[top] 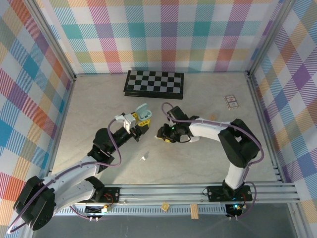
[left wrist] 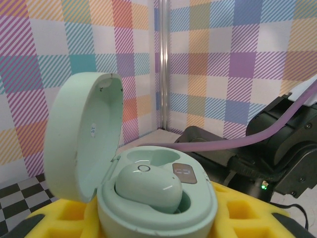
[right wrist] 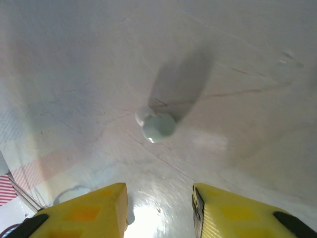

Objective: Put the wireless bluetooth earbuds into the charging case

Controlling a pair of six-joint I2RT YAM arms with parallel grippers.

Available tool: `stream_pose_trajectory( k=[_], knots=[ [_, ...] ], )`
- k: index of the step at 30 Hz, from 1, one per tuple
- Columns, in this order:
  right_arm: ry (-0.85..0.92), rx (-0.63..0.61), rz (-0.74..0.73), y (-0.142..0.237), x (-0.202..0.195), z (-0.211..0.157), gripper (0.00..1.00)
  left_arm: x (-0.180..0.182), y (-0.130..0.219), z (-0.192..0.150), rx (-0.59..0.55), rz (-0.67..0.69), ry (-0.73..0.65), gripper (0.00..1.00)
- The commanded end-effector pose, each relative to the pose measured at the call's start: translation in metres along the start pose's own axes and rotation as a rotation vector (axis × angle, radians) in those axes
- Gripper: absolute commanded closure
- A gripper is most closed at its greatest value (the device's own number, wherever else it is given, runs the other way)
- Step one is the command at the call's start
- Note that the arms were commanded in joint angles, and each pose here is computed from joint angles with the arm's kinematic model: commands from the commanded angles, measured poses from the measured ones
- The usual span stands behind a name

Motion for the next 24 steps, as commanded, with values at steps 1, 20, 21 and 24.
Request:
stream_pose_trajectory(
  k=[1, 20, 21, 24],
  knots=[
    [-0.001, -0.028, 0.018, -0.011, 0.008, 0.013, 0.61, -0.002, -0.001, 0.006, -0.029, -0.033, 0.009, 0.71],
    [0.024, 0.046, -0.075, -0.041, -0.002, 0.025, 0.78, -0.004, -0.001, 0.006, -0.033, -0.049, 0.021, 0.71],
    [0.030, 0.050, -0.080, -0.041, -0.002, 0.025, 0.80, -0.004, -0.001, 0.006, -0.034, -0.048, 0.020, 0.71],
    [0.051, 0.047, -0.103, -0.036, -0.003, 0.025, 0.83, -0.004, -0.001, 0.006, -0.033, -0.047, 0.020, 0.71]
  ],
)
Point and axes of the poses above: each hand's point on the last joint's axis, 136 mm out from that joint toward the fingers, its own y axis back along the fingers, its own x axis along the line the jaws close on, z = x × y, the point moved 8 cm from there along y, back along the fingers, and after that the axes turned 15 degrees about y, right-handed, at the moved point
